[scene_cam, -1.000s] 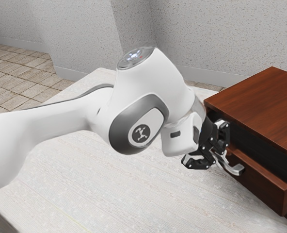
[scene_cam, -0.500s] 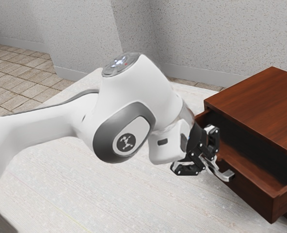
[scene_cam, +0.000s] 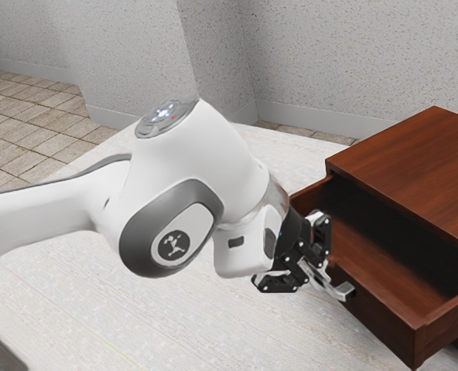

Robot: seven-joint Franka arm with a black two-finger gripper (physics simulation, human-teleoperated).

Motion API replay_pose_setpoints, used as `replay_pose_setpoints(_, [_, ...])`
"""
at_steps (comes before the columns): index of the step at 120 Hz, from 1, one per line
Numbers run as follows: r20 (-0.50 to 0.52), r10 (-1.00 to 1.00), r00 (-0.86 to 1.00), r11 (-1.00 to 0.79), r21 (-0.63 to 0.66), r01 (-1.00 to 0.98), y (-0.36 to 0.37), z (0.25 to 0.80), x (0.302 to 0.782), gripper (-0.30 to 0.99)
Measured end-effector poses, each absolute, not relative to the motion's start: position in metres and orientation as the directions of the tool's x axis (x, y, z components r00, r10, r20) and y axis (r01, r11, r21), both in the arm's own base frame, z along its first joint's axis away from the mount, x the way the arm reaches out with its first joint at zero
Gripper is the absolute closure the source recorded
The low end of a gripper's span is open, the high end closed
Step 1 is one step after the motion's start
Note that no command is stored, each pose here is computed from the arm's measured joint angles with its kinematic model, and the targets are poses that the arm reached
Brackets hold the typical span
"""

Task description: Pull the drawer handle with one arm to open the drawer

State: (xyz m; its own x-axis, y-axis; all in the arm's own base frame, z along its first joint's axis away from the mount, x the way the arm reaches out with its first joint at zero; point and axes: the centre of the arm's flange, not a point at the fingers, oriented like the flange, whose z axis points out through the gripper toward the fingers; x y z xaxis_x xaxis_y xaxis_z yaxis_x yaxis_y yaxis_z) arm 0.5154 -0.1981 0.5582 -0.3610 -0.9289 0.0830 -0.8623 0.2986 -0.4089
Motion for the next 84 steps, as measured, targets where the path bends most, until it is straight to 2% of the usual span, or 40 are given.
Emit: replay_pose_setpoints(84, [0.065,-0.936,-0.346,0.287,-0.428,-0.857,-0.178,0.563,0.467,0.70])
